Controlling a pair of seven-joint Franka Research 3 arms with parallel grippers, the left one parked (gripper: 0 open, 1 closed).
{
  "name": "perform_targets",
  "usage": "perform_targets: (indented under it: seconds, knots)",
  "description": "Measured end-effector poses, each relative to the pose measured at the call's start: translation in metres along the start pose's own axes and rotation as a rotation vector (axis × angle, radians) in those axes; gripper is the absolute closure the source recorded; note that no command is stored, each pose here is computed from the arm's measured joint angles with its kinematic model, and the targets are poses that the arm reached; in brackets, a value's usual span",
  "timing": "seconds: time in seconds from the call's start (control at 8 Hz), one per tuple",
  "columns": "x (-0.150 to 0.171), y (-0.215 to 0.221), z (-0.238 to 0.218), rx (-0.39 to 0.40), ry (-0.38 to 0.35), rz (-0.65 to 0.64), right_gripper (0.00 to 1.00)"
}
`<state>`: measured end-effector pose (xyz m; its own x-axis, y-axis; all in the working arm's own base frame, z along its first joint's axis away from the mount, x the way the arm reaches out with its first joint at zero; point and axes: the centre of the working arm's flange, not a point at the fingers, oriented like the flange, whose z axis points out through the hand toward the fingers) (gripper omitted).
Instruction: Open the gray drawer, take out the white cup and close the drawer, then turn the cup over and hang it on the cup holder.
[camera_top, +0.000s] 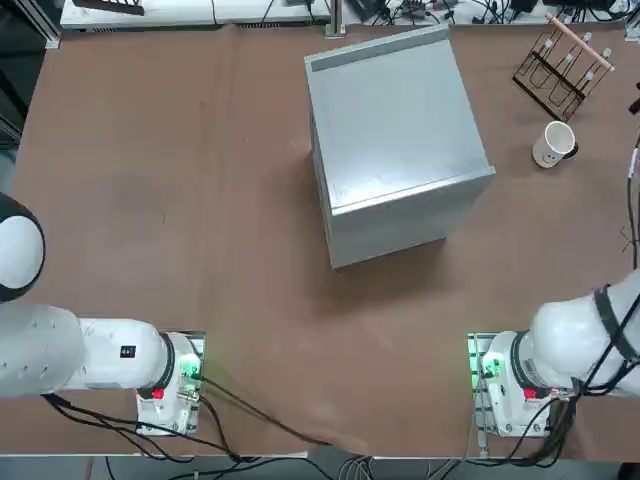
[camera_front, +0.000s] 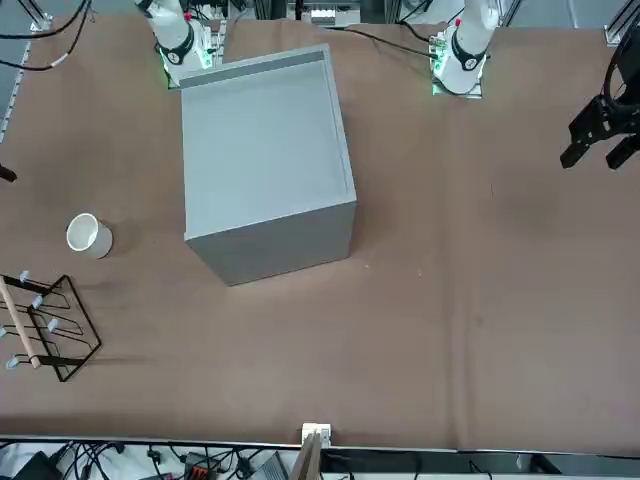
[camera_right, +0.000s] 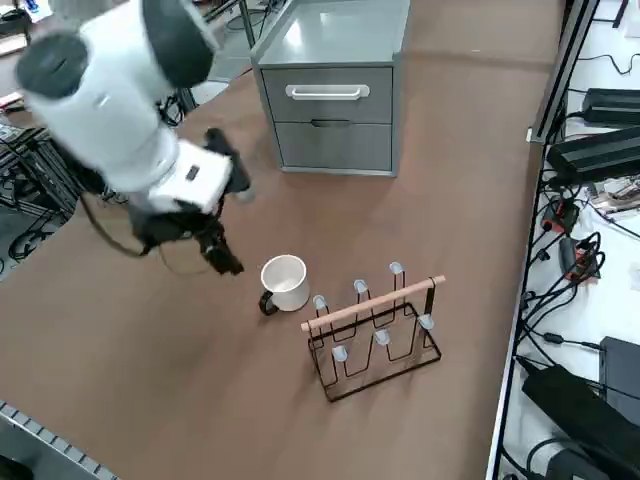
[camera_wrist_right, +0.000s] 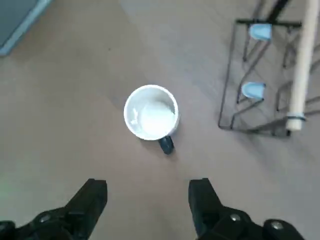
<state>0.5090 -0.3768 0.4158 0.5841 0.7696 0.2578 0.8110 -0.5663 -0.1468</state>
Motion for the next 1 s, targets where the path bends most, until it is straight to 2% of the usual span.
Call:
perform_targets:
  seconds: [0.38, 0.62, 1.0]
  knots:
    - [-0.061, 0.010, 0.056, 0.010, 0.196, -0.167, 0.01]
    - [-0.086, 0.020, 0.100, -0.014, 0.307, -0.296, 0.01]
    - [-0.116, 0.023, 0.145, -0.010, 0.449, -0.367, 0.03]
